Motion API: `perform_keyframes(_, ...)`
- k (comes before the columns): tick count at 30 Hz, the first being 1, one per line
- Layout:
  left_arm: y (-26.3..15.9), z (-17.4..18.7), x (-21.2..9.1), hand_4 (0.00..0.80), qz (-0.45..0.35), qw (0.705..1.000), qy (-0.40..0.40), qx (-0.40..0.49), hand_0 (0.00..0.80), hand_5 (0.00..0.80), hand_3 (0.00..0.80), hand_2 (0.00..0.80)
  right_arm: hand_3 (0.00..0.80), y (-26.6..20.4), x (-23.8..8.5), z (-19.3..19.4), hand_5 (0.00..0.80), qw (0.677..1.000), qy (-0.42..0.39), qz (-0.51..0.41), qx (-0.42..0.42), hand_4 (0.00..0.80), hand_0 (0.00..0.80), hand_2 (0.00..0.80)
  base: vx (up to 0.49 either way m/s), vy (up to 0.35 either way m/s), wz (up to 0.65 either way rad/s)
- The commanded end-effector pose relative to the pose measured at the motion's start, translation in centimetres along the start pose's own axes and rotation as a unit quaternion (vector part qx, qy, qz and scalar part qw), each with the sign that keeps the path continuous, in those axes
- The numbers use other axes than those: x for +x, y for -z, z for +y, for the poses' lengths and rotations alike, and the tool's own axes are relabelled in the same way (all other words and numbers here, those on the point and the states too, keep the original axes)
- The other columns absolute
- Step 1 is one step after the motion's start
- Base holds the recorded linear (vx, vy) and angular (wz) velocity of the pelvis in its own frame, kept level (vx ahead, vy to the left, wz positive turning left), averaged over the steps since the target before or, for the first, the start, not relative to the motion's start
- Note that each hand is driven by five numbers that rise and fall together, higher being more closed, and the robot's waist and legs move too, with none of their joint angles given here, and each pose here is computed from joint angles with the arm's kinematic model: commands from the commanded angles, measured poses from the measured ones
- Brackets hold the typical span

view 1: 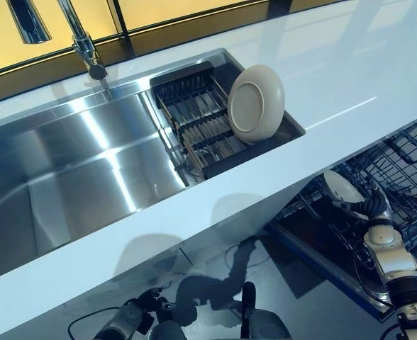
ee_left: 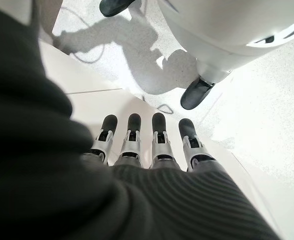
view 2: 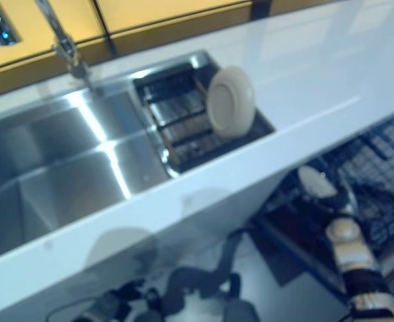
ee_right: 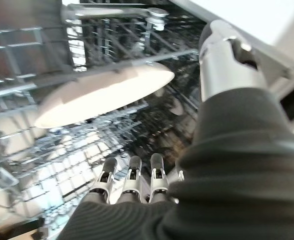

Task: Take plates into dishwasher

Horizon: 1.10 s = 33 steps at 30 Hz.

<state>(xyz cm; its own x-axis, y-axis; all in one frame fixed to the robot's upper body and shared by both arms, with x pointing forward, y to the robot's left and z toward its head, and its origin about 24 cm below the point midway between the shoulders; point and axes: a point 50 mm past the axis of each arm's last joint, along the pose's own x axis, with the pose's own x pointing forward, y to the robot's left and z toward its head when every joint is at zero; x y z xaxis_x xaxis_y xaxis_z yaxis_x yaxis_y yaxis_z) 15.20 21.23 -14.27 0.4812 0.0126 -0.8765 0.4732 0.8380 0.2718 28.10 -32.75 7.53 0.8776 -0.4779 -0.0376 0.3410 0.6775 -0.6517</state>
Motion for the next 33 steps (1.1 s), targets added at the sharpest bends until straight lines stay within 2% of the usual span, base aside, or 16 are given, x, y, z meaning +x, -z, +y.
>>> perform_keyframes(1,-0.3,2.3,-0.1,0.000,-0.007,0.999,-0.035,-0.005,0.000,0.000,0.000,0.000,0.000,-2.9,0.2,-2.8,0.000,0.995,0.065,-0.074,0.022,0.000,0.000,0.000,0.000,0.000,0.00)
perform_keyframes(9,0.1,1.9,-0.2,0.000,-0.007,0.999,-0.035,-0.018,0.000,0.000,0.000,0.000,0.000,-5.7,-1.2,-5.0,0.000,0.980,0.108,-0.168,0.011,0.000,0.000,0.000,0.000,0.000,0.00)
perform_keyframes(15,0.6,1.4,-0.2,0.000,-0.003,0.999,-0.035,-0.028,0.000,0.000,0.000,0.000,0.000,-8.7,-2.9,-6.5,0.000,0.962,0.106,-0.246,0.051,0.000,0.000,0.000,0.005,0.009,-0.01)
perform_keyframes(25,1.3,0.8,-0.2,0.000,0.011,0.999,-0.026,-0.028,0.000,0.000,0.000,0.000,0.000,-13.1,-4.8,-6.6,0.000,0.913,0.003,-0.342,0.220,0.000,0.000,0.000,0.026,0.047,-0.05)
perform_keyframes(33,2.0,0.5,-0.2,0.000,0.026,0.999,-0.017,-0.023,0.000,0.000,0.000,0.000,0.000,-16.9,-6.1,-6.5,0.000,0.870,-0.061,-0.411,0.266,0.000,0.000,0.000,0.031,0.073,-0.01)
